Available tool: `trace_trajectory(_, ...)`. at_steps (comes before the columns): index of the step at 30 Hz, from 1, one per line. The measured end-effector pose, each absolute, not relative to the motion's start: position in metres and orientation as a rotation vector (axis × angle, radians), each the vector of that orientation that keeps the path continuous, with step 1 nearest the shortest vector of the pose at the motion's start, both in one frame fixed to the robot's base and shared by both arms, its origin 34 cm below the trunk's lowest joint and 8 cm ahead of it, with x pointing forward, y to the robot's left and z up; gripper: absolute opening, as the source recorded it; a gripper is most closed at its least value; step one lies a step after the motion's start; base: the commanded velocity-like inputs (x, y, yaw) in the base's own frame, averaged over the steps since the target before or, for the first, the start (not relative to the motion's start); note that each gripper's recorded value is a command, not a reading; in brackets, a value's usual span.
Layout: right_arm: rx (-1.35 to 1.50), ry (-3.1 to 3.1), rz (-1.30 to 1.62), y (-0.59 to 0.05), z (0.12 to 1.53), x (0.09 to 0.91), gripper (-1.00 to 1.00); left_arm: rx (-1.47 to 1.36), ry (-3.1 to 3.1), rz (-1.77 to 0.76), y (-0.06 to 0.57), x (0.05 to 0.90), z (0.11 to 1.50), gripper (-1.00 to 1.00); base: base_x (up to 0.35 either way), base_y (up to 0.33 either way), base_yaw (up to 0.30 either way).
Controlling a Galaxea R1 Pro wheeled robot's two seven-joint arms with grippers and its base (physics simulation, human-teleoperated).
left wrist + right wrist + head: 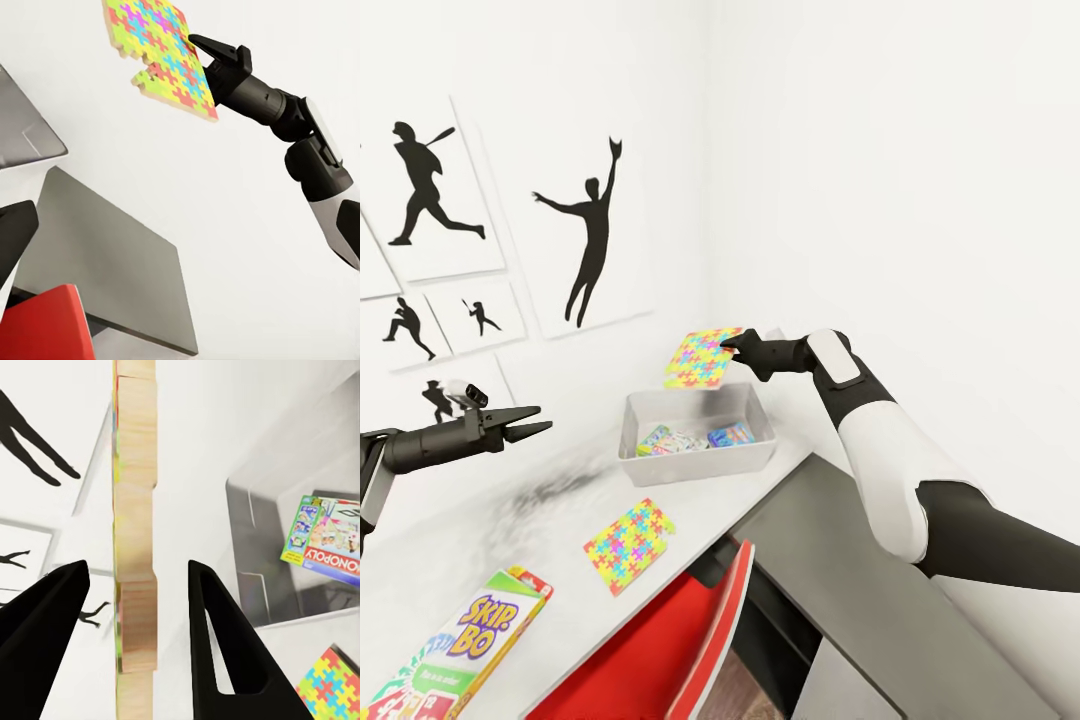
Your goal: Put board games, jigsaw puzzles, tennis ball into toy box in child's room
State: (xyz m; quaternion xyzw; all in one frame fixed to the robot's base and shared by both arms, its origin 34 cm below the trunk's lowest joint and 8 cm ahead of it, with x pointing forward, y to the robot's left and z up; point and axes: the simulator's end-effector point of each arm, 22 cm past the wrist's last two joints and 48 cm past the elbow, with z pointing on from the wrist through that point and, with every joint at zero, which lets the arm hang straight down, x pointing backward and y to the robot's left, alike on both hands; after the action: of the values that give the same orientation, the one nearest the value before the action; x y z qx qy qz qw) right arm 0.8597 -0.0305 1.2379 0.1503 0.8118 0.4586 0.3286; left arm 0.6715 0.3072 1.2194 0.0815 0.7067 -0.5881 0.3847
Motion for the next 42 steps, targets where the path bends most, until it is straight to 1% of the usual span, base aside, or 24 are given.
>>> trace_trajectory(18,0.412,2.150,1.203,-0.030,1.216,0.866,-1.00,0.186,1.822,-1.508,0.308,0.678,1.204,1.00,0.000,0.000,0.000)
trace_trajectory(30,0.426,2.168,1.203,-0.030,1.201,0.870,-1.00,0.189,1.809,-1.459,0.328,0.691,1.221,1.00,0.000,0.000,0.000)
trace_trajectory(42,0.439,2.186,1.200,-0.030,1.185,0.874,-1.00,0.085,1.807,-1.510,0.344,0.717,1.217,1.00,0.000,0.000,0.000)
